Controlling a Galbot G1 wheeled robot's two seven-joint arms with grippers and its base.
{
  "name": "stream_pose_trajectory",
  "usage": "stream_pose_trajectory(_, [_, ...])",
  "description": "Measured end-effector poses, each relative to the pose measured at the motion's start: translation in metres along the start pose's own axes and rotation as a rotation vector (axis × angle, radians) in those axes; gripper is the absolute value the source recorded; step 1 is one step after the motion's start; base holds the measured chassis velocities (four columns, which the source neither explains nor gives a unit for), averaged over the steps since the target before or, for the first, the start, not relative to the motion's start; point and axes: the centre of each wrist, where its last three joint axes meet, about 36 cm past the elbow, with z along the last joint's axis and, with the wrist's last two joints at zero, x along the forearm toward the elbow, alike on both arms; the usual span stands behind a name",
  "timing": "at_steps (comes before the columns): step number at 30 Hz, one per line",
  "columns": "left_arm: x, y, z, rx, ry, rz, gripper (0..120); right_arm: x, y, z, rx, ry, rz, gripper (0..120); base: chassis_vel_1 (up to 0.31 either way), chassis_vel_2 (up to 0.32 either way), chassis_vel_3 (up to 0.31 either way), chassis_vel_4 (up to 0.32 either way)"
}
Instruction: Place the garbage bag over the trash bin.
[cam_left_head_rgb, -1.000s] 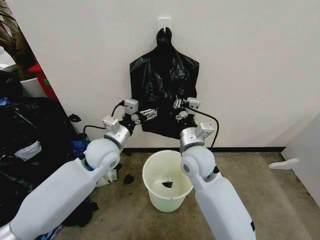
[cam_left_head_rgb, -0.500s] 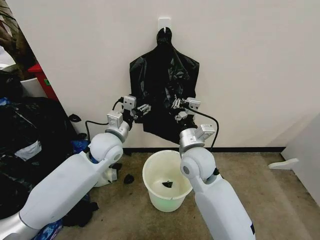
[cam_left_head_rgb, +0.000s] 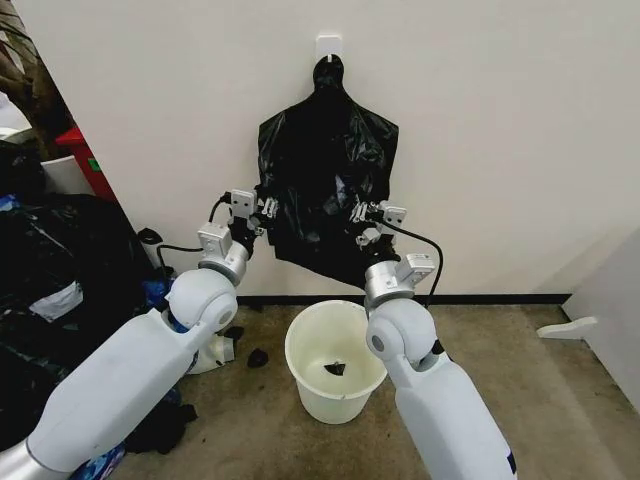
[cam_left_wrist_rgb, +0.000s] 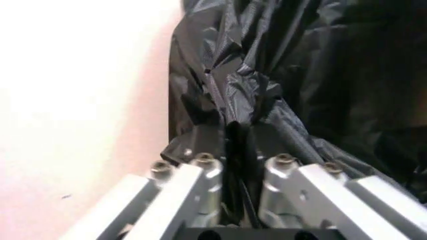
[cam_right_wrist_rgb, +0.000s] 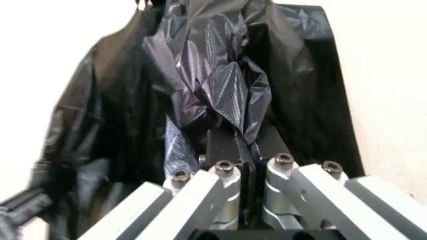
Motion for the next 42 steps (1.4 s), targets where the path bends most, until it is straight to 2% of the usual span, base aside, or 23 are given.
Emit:
stream_pose_trajectory(2, [0.011,0.004,0.001,0.016,0.010,-0.017,0,0.005,-0.006,0.003,0.019,0.004,0.001,0,0.000,0.000,0.000,0.000])
stream_pose_trajectory(3, [0.011,0.004,0.001,0.016,0.010,-0.017,0,0.005,-0.006,0.003,0.019,0.004,0.001,0,0.000,0.000,0.000,0.000])
stream_pose_trajectory(7, [0.039,0.005,0.015,0.039,0.061,-0.040,0,0.016,-0.020,0.011,0.051,0.021,-0.004,0,0.000,0.000,0.000,0.000])
stream_pose_trajectory(9, [0.064,-0.001,0.031,0.052,0.108,-0.044,0,0.033,-0.032,0.027,0.092,0.050,-0.015,0,0.000,0.000,0.000,0.000])
stream_pose_trajectory(11, [0.071,-0.004,0.034,0.055,0.119,-0.040,0,0.040,-0.036,0.031,0.104,0.061,-0.017,0,0.000,0.000,0.000,0.000])
stream_pose_trajectory(14, [0.100,-0.022,0.044,0.081,0.142,-0.009,0,0.070,-0.041,0.031,0.105,0.095,-0.015,0,0.000,0.000,0.000,0.000])
stream_pose_trajectory(17, [0.107,-0.030,0.026,0.100,0.097,0.032,0,0.086,-0.035,0.001,0.059,0.088,-0.013,0,0.000,0.000,0.000,0.000])
stream_pose_trajectory(18, [0.107,-0.030,0.011,0.105,0.063,0.056,0,0.090,-0.033,-0.013,0.037,0.084,-0.014,0,0.000,0.000,0.000,0.000])
stream_pose_trajectory(19, [0.107,-0.030,0.011,0.105,0.063,0.056,0,0.090,-0.033,-0.013,0.037,0.084,-0.014,0,0.000,0.000,0.000,0.000])
stream_pose_trajectory(21, [0.109,-0.031,-0.005,0.112,0.030,0.083,0,0.096,-0.030,-0.033,0.009,0.077,-0.020,0,0.000,0.000,0.000,0.000])
stream_pose_trajectory(23, [0.120,-0.035,-0.034,0.136,-0.004,0.150,0,0.113,-0.027,-0.073,-0.039,0.071,-0.037,0,0.000,0.000,0.000,0.000])
stream_pose_trajectory(25, [0.132,-0.039,-0.053,0.162,-0.013,0.209,0,0.125,-0.027,-0.096,-0.070,0.084,-0.045,0,0.000,0.000,0.000,0.000])
stream_pose_trajectory(27, [0.135,-0.040,-0.058,0.170,-0.013,0.225,0,0.129,-0.027,-0.103,-0.081,0.090,-0.046,0,0.000,0.000,0.000,0.000])
stream_pose_trajectory(29, [0.143,-0.042,-0.070,0.191,-0.014,0.266,0,0.137,-0.031,-0.118,-0.103,0.126,-0.032,0,0.000,0.000,0.000,0.000])
stream_pose_trajectory(30, [0.150,-0.043,-0.077,0.209,-0.008,0.293,0,0.142,-0.037,-0.121,-0.121,0.183,0.001,0,0.000,0.000,0.000,0.000])
stream_pose_trajectory(31, [0.150,-0.043,-0.077,0.209,-0.008,0.293,0,0.142,-0.037,-0.121,-0.121,0.183,0.001,0,0.000,0.000,0.000,0.000])
stream_pose_trajectory(32, [0.158,-0.046,-0.081,0.240,0.022,0.317,0,0.146,-0.047,-0.124,-0.148,0.253,0.058,0,0.000,0.000,0.000,0.000])
stream_pose_trajectory(35, [0.162,-0.047,-0.078,0.279,0.066,0.321,0,0.149,-0.055,-0.126,-0.152,0.273,0.091,0,0.000,0.000,0.000,0.000])
stream_pose_trajectory(38, [0.169,-0.052,-0.070,0.354,0.134,0.323,0,0.152,-0.062,-0.127,-0.150,0.290,0.129,0,0.000,0.000,0.000,0.000])
stream_pose_trajectory(39, [0.172,-0.056,-0.066,0.408,0.164,0.329,0,0.154,-0.063,-0.126,-0.156,0.307,0.147,0,0.000,0.000,0.000,0.000])
stream_pose_trajectory(42, [0.173,-0.058,-0.055,0.450,0.197,0.319,0,0.154,-0.063,-0.124,-0.162,0.325,0.153,0,0.000,0.000,0.000,0.000])
